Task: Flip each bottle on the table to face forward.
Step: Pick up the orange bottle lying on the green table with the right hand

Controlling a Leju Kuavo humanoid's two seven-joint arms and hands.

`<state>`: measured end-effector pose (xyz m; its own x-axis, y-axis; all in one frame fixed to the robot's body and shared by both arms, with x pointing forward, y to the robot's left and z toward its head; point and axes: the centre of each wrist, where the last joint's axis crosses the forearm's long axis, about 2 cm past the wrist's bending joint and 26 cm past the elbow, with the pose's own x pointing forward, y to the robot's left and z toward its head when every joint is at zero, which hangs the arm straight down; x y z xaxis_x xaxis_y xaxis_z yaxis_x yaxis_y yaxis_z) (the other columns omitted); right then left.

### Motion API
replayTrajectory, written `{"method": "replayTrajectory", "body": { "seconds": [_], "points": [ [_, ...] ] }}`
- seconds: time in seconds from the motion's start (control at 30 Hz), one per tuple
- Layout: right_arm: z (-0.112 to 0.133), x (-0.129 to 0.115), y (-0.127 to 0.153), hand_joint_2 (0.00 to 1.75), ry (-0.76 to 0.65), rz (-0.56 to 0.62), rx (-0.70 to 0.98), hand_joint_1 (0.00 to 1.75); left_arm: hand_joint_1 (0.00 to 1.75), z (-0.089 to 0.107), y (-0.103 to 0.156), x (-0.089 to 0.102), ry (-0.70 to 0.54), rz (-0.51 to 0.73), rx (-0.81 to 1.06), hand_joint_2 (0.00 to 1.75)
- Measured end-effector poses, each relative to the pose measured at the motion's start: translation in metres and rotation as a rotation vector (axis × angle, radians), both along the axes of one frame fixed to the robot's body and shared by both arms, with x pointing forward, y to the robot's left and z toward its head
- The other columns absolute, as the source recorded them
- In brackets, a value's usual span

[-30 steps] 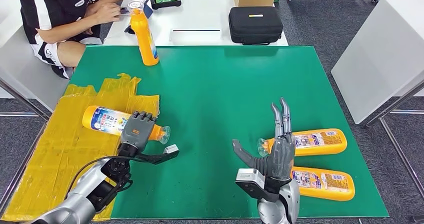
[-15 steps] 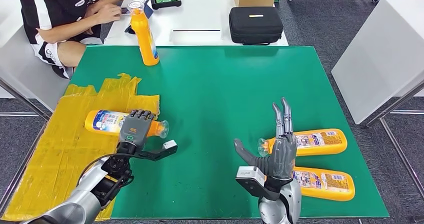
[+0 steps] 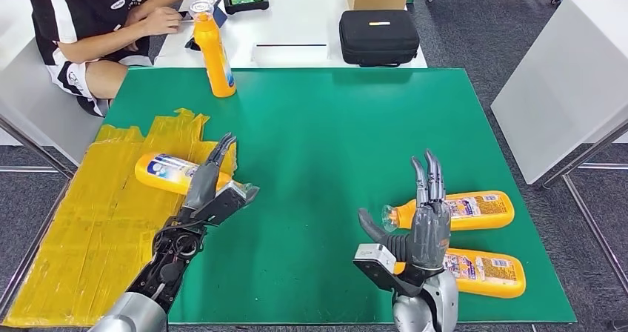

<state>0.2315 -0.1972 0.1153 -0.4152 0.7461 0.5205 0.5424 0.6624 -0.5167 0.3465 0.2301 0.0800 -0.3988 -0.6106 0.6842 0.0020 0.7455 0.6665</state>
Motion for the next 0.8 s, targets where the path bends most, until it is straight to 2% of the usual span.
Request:
{"method": "replayTrajectory", "body": {
  "seconds": [0.23, 0.4, 0.53, 0.7, 0.8],
  "points": [
    [0.0, 0.0, -0.003, 1.75, -0.001, -0.007, -0.004, 0.0, 0.0, 0.008, 0.0, -0.001, -0.037, 0.012, -0.04, 0.0],
    [0.002, 0.0, -0.005, 1.75, -0.009, -0.008, -0.061, 0.0, 0.0, 0.011, -0.001, -0.007, -0.036, -0.103, -0.234, 0.0],
    [0.01, 0.001, -0.012, 1.75, -0.018, -0.044, -0.221, 0.0, 0.0, 0.022, -0.003, -0.016, -0.057, -0.24, -0.475, 1.75],
    [0.019, 0.001, -0.029, 1.75, 0.027, -0.127, -0.391, 0.0, 0.0, 0.038, -0.004, -0.029, -0.101, -0.369, -0.687, 1.75],
    [0.025, 0.006, -0.042, 1.75, 0.095, -0.087, -0.474, 0.0, 0.0, 0.048, -0.004, -0.035, -0.125, -0.434, -0.726, 1.75]
  ]
}}
